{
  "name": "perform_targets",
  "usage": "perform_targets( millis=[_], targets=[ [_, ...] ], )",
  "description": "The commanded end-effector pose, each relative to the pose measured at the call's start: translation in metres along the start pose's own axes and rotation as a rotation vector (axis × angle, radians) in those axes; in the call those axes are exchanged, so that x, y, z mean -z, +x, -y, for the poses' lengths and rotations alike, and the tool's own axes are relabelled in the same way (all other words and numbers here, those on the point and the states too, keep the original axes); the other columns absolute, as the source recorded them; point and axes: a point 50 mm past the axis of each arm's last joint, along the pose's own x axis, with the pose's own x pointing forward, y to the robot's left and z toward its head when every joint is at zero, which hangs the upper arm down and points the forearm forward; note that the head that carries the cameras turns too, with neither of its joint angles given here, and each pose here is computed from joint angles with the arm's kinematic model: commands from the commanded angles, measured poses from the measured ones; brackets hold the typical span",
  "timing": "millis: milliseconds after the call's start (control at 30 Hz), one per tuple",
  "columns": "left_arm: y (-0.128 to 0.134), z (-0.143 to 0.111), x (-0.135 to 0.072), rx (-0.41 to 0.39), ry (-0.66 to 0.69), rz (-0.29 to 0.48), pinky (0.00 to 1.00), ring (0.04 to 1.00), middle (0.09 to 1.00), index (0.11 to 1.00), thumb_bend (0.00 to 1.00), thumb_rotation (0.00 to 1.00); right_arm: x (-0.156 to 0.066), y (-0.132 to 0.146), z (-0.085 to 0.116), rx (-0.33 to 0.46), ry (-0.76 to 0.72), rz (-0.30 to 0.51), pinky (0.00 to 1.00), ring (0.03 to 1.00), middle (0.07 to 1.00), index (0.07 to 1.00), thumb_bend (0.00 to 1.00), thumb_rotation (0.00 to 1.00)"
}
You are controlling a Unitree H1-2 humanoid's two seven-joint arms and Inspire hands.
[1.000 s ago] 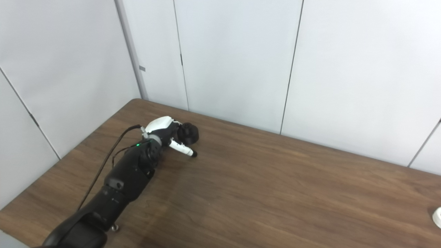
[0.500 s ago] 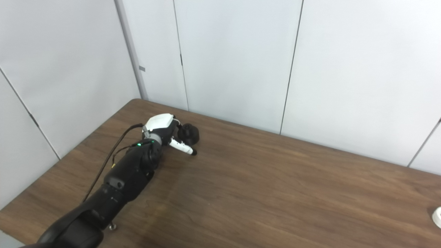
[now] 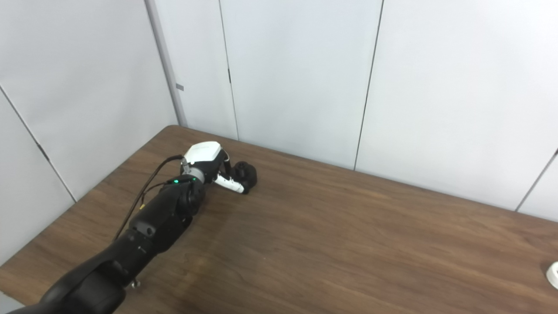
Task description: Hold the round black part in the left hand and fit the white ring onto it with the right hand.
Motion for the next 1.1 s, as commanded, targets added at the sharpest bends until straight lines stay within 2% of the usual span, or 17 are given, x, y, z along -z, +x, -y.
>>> perform_targets(
  millis=[0,633,867,933,1067],
  targets=[
    [0.0029,-0.0213,0.0039,-0.075,0.016,0.004,1.00,0.953,0.897,0.478,0.51,0.06,0.0012,-0.0065,0.0057,0.020,-0.015,-0.031,1.00,1.000,1.000,1.000,0.74,0.46],
    [0.0013,-0.0166,0.0026,-0.065,0.023,0.015,1.00,0.952,0.878,0.475,0.51,0.06,0.0000,-0.0054,0.0054,0.020,-0.023,-0.032,1.00,1.000,1.000,1.000,0.72,0.45],
    [0.0020,-0.0216,0.0013,-0.034,0.015,-0.015,1.00,0.997,0.958,0.492,0.52,0.07,0.0008,-0.0052,0.0054,0.018,-0.016,-0.031,1.00,1.000,1.000,1.000,0.74,0.45],
    [0.0016,-0.0230,0.0012,-0.030,0.002,-0.016,1.00,1.000,0.978,0.625,0.79,0.15,0.0010,-0.0051,0.0053,0.017,-0.013,-0.029,1.00,1.000,1.000,1.000,0.75,0.45],
    [0.0017,-0.0243,0.0014,-0.029,-0.012,-0.020,1.00,1.000,0.994,0.693,0.92,0.18,0.0016,-0.0050,0.0057,0.017,-0.016,-0.031,1.00,1.000,1.000,1.000,0.76,0.46]
  ],
)
